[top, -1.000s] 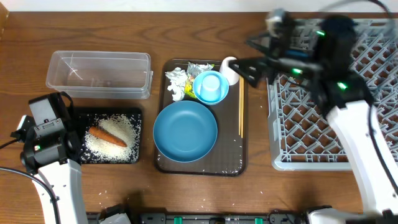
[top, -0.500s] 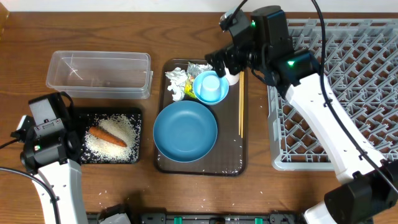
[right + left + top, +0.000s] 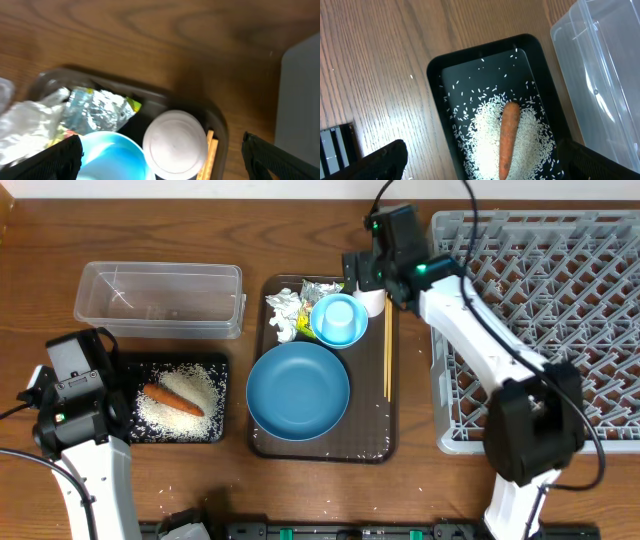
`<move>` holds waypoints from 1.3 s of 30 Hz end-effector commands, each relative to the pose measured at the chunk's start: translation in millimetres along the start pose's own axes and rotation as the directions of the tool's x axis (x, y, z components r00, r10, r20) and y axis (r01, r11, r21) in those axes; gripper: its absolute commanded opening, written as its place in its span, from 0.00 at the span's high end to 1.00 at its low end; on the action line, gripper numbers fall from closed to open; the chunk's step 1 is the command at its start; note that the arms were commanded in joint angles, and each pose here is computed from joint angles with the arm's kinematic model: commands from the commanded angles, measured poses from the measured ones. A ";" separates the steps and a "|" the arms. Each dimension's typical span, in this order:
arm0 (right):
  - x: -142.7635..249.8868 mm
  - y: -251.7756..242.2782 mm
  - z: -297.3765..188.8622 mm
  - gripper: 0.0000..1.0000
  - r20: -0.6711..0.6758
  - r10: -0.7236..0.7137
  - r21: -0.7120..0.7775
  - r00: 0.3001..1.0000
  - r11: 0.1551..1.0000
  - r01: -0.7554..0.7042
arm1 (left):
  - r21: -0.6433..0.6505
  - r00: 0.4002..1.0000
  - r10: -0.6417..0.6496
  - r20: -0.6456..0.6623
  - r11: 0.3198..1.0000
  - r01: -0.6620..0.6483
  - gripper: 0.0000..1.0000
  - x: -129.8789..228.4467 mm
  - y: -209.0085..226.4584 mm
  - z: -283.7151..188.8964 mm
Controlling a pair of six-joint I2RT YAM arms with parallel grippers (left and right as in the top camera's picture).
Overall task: Sort waste into correct bins and load items into the dishwasher rack
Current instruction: 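Move the right gripper over the dark tray toward the white cup, then grasp the white cup with the right gripper and lift it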
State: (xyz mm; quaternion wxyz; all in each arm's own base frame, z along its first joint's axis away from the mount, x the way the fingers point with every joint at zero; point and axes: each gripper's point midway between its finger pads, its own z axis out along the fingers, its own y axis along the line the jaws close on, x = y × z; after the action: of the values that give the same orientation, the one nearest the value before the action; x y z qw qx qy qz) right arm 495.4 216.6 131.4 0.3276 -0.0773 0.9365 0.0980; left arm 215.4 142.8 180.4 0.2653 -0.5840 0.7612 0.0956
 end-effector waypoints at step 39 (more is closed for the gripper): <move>-87.5 -24.2 -106.6 0.51 0.269 0.188 -0.017 0.945 0.981 -0.191 | 0.001 1.000 -0.021 0.015 1.000 0.021 0.02 -4.6 0.9 -3.8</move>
State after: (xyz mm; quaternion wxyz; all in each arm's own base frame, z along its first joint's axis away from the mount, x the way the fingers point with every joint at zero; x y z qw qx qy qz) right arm 502.0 197.8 163.0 0.3501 0.0058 0.9305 0.1075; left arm 215.4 142.8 180.4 0.2653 -0.5840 0.7612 0.0956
